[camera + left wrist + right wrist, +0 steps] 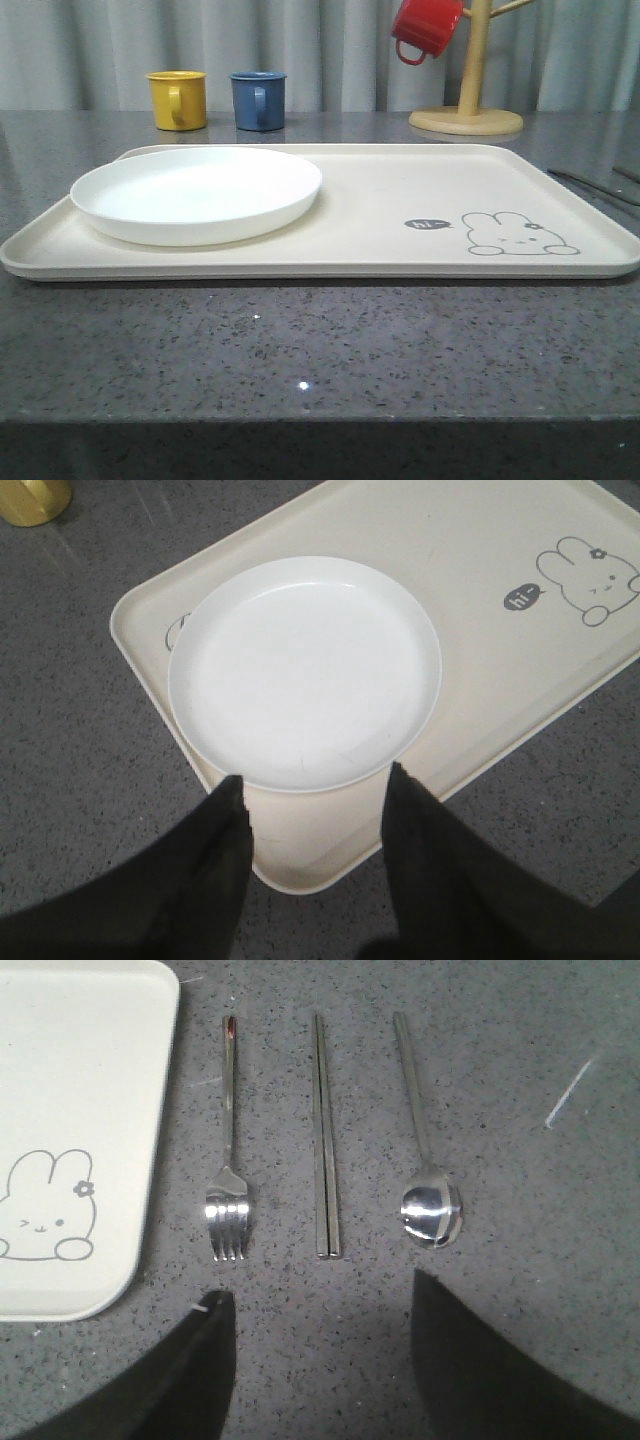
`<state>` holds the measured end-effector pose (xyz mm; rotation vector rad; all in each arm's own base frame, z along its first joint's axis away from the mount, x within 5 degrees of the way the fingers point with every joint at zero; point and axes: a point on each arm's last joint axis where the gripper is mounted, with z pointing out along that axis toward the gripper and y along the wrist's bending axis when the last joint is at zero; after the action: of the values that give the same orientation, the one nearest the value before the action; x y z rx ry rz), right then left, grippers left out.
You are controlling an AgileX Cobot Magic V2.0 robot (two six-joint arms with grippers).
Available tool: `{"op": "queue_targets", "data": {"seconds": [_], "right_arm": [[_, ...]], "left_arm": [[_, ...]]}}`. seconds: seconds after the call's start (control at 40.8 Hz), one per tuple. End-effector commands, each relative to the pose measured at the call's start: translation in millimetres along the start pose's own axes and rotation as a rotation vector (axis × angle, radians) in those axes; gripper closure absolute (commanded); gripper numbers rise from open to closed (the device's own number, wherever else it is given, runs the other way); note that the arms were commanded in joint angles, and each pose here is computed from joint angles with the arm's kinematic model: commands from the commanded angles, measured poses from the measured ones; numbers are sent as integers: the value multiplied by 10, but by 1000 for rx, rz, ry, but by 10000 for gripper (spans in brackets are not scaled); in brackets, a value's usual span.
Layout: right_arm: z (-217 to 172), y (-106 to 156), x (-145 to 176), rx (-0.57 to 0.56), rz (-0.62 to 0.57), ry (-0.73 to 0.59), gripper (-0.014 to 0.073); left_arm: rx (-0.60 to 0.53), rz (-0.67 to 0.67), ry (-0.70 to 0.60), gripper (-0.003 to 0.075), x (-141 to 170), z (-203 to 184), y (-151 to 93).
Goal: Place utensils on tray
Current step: 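Move the right gripper down onto the silver fork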
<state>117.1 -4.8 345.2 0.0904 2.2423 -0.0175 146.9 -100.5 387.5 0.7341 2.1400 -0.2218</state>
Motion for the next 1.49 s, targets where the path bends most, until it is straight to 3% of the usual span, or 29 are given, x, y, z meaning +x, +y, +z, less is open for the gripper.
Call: {"op": "queue_targets", "data": {"seconds": [0.0,0.245,0.539,0.833,1.102,1.249,1.47], "right_arm": [[-52,-3,-135,3,-7,-81,171],[-52,-3,-135,3,-7,-81,171],[-52,-3,-135,3,-7,-81,171],[-69,33,-263,-39,24,-217,171],[251,169,-497,-116,-61,83,175],[515,298,-692,-139,-129,192,193],[1021,380,-959,-133,-138,315,267]], "left_arm": [[2,-34,-135,427,28,-205,3],[6,-47,-248,427,284,-543,10],[-2,-45,-301,427,305,-661,23],[-2,-45,-301,427,302,-655,23],[-2,-45,-303,427,300,-656,23],[-2,-45,-303,427,300,-656,23],[-2,-45,-303,427,300,-656,23]]}}
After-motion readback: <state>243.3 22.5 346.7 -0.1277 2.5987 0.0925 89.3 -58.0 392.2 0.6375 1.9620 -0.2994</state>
